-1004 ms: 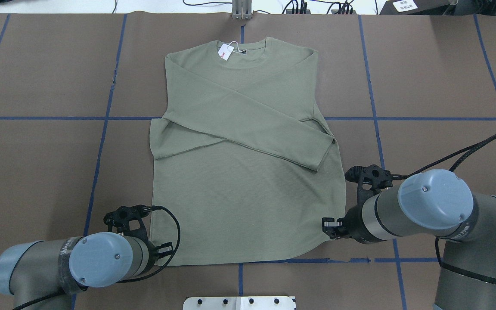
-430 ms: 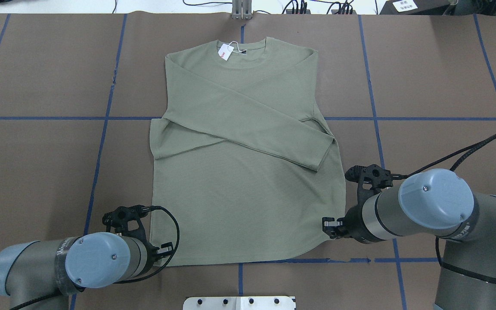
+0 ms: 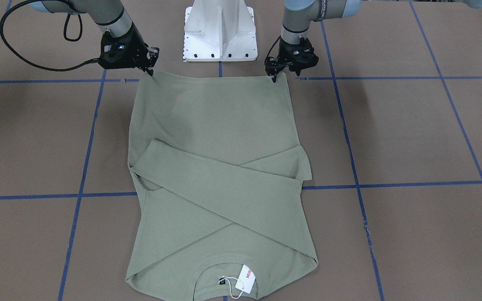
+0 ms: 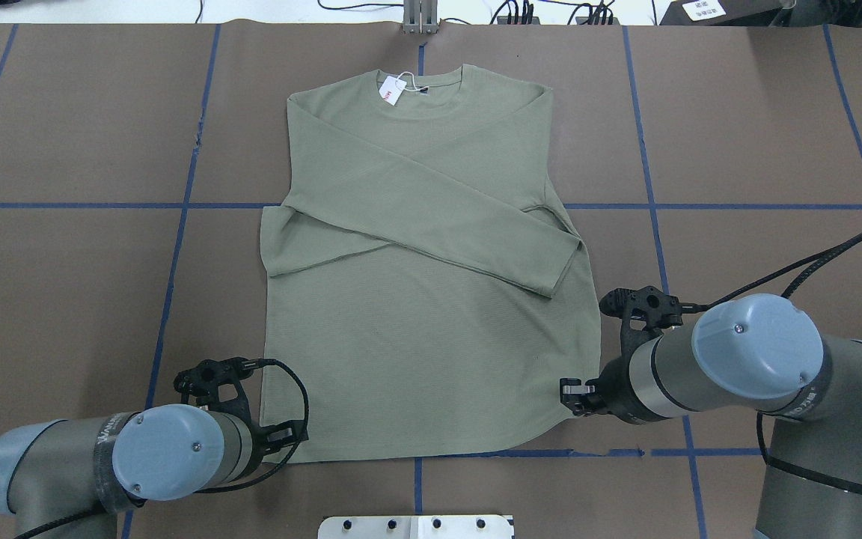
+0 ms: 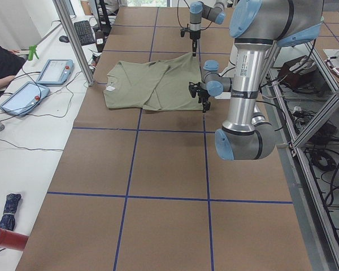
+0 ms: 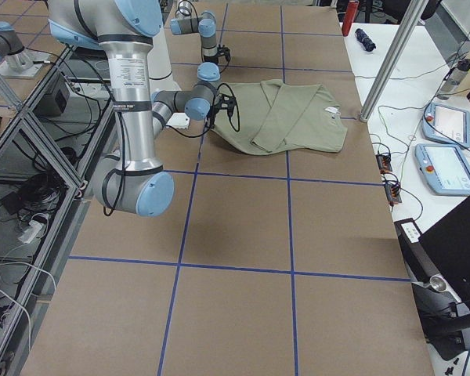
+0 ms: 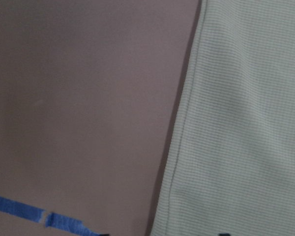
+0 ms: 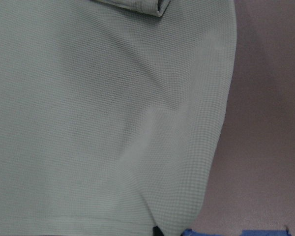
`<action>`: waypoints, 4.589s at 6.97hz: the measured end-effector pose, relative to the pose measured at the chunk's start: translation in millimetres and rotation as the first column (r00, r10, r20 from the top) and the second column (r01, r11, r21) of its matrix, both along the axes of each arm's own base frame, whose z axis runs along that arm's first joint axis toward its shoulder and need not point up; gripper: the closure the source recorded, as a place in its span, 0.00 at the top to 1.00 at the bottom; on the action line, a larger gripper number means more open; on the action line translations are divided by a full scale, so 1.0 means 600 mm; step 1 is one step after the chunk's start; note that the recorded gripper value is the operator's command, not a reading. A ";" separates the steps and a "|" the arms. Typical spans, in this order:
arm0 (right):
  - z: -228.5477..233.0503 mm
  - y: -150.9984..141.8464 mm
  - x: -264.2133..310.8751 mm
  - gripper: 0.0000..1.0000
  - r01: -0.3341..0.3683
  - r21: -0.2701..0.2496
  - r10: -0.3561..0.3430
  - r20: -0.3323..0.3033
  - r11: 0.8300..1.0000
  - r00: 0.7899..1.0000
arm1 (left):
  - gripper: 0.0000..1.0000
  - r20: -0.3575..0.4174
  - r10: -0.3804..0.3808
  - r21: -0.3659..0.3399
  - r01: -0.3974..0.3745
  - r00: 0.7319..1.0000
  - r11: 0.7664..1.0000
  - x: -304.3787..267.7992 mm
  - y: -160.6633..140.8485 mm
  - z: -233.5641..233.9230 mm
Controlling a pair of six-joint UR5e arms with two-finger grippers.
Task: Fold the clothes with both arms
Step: 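Grasp the hem corners nearest the robot with both grippers, then lift the hem with both grippers and carry it over toward the collar, then lay the hem down at the collar and open both grippers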
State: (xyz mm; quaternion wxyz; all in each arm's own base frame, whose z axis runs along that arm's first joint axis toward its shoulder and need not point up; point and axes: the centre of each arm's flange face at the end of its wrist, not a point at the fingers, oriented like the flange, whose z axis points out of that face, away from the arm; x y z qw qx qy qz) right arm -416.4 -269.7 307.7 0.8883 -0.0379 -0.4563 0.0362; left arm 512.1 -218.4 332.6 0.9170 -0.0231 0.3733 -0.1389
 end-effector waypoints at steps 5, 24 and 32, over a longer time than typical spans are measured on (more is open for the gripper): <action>0.002 -0.001 0.001 0.00 0.000 -0.002 0.000 -0.002 1.000 1.000 | 0.27 0.007 0.007 -0.006 -0.007 1.000 1.000 0.007 0.005 0.006; -0.050 -0.063 0.176 0.00 0.025 -0.124 -0.008 0.135 0.992 0.991 | 0.00 -0.160 0.089 0.013 -0.088 0.983 0.996 -0.258 0.022 -0.231; -0.072 -0.469 0.062 0.00 -0.272 -0.021 0.272 0.029 0.962 0.962 | 0.00 -0.035 -0.145 0.141 0.149 0.989 0.979 -0.227 -0.443 -0.121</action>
